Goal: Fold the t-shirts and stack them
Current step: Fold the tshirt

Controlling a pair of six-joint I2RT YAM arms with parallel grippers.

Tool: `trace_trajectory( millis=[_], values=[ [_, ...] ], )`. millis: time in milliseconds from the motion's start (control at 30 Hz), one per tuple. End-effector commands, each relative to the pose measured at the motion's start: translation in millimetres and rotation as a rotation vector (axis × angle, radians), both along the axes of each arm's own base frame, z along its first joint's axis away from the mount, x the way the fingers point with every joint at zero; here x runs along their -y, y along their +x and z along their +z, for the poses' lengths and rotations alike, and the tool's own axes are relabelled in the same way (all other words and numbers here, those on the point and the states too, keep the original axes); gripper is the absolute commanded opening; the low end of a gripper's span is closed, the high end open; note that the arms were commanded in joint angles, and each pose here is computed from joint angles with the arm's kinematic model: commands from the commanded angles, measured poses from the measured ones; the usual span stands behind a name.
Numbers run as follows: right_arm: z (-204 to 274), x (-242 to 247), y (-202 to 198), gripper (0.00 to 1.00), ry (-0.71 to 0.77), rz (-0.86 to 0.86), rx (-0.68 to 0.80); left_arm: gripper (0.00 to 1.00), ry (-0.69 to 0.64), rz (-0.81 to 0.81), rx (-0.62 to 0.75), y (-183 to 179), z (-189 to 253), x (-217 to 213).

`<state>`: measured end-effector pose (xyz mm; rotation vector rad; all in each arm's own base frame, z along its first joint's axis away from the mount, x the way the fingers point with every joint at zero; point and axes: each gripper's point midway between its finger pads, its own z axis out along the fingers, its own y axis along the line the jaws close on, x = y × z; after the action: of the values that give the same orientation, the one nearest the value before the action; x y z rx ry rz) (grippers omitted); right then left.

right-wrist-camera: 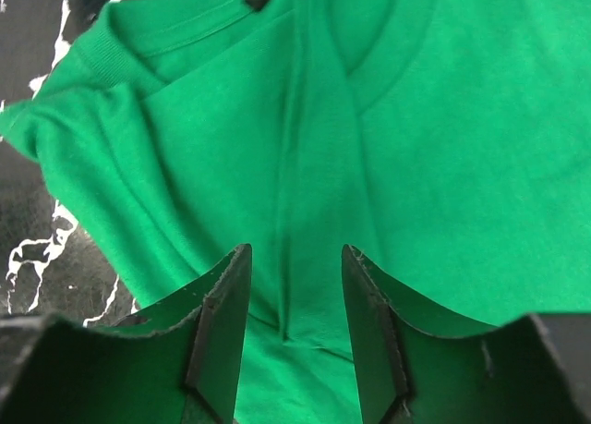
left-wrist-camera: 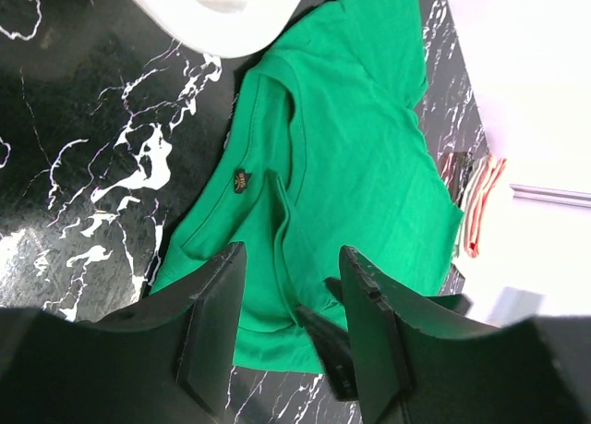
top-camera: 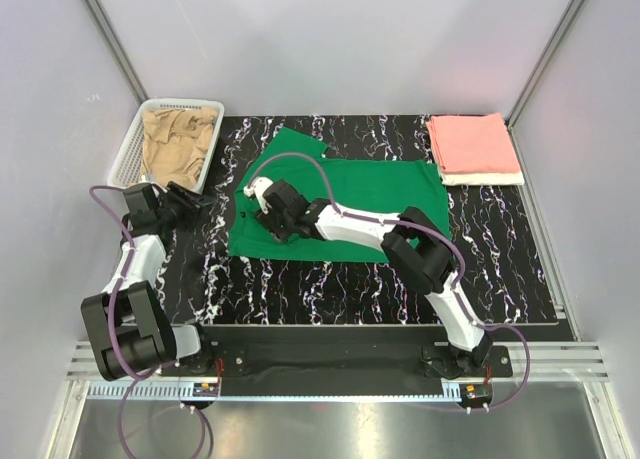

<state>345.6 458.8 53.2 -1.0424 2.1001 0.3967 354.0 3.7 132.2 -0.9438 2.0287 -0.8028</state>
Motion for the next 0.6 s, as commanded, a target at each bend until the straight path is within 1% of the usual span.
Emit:
trace_trajectory(
  millis=[0,133,333,567],
  values=[
    [7,-13,-1,0.52,-0.039,0.051,0.096,0.5,0.016,-0.009,0.098,7,27,-1],
    [1,-14,-2,0.53,-0.077,0.054,0.128,0.5,-0.003,-0.018,0.085,8,22,1],
    [-13,-5,7,0.53,-0.149,0.007,0.164,0.5,-0.003,-0.015,0.083,8,22,0],
    [-10,-8,7,0.5,-0.138,-0.008,0.159,0.5,-0.004,-0.02,0.084,9,22,0]
  ],
)
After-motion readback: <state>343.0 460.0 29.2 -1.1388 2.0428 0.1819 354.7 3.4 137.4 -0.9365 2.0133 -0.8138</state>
